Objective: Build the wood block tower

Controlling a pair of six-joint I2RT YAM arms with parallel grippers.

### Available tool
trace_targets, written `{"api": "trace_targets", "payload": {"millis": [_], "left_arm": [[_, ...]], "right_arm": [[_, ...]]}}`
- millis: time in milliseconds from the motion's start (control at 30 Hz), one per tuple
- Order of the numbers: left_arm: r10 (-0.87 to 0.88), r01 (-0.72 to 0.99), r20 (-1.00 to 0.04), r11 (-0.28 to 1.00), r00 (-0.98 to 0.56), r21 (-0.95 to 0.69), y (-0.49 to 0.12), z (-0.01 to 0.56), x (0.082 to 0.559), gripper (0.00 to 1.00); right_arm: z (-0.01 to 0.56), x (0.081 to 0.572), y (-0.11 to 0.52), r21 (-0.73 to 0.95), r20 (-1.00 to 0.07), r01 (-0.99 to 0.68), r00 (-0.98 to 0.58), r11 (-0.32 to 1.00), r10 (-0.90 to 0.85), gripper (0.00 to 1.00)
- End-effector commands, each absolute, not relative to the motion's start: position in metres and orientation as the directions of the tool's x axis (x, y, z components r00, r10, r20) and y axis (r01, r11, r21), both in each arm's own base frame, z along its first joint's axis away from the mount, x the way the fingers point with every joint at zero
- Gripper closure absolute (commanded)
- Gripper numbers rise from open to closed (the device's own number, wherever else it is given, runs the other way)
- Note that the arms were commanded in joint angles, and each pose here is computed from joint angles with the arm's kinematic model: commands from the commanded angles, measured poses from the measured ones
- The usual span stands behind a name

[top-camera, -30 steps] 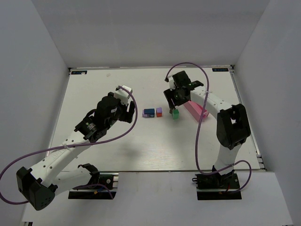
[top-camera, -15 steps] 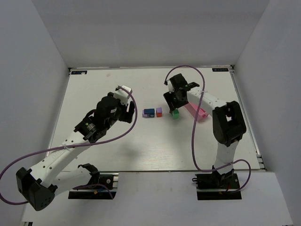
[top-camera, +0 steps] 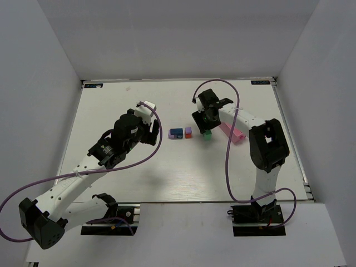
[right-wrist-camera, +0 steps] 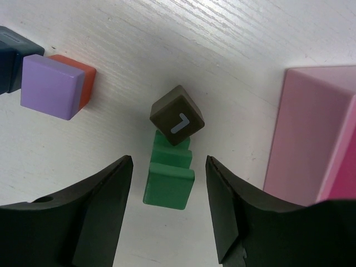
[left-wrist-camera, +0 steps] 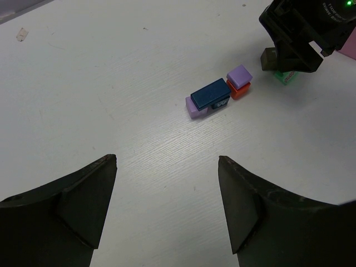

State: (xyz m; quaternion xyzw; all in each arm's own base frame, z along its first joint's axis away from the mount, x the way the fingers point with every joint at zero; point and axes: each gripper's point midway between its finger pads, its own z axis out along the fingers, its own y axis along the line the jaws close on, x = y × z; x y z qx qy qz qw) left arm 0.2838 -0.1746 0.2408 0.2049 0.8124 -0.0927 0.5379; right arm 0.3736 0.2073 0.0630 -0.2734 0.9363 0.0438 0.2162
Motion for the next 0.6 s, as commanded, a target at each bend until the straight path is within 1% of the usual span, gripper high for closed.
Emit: {"api": "trace_targets", "payload": {"millis": [0,200,300,567], "left_arm": [[0.202,0.418,-0.927,0.907,-0.315,0.056,-0.1713,0.2498,0.2835,0.16],[0.202,0.418,-0.927,0.907,-0.315,0.056,-0.1713,0.2498,0.2835,0.16],[0.202,0.418,-0.927,0.907,-0.315,0.056,-0.1713,0.2498,0.2835,0.16],[0.202,0.418,-0.927,0.907,-0.315,0.056,-0.1713,0.2498,0.2835,0.16]], "right_arm": [[0.072,0.3752,0.2093,-0.036,-0.443,-0.518,-0.758,0.855,-0.478,0.39],[0.0711,0.3739,0.2084,-0.04,-0.439,-0.516,-0.76,0.856,-0.479,0.42],[0.0705,0.3741,0.2079,-0.039,-0.438,-0.514,-0.762,0.857,-0.477,0.45],[0.0707,0.3709,0.2037,-0.052,-0.436,-0.508,-0.763,0.86,-0.477,0.45]]}}
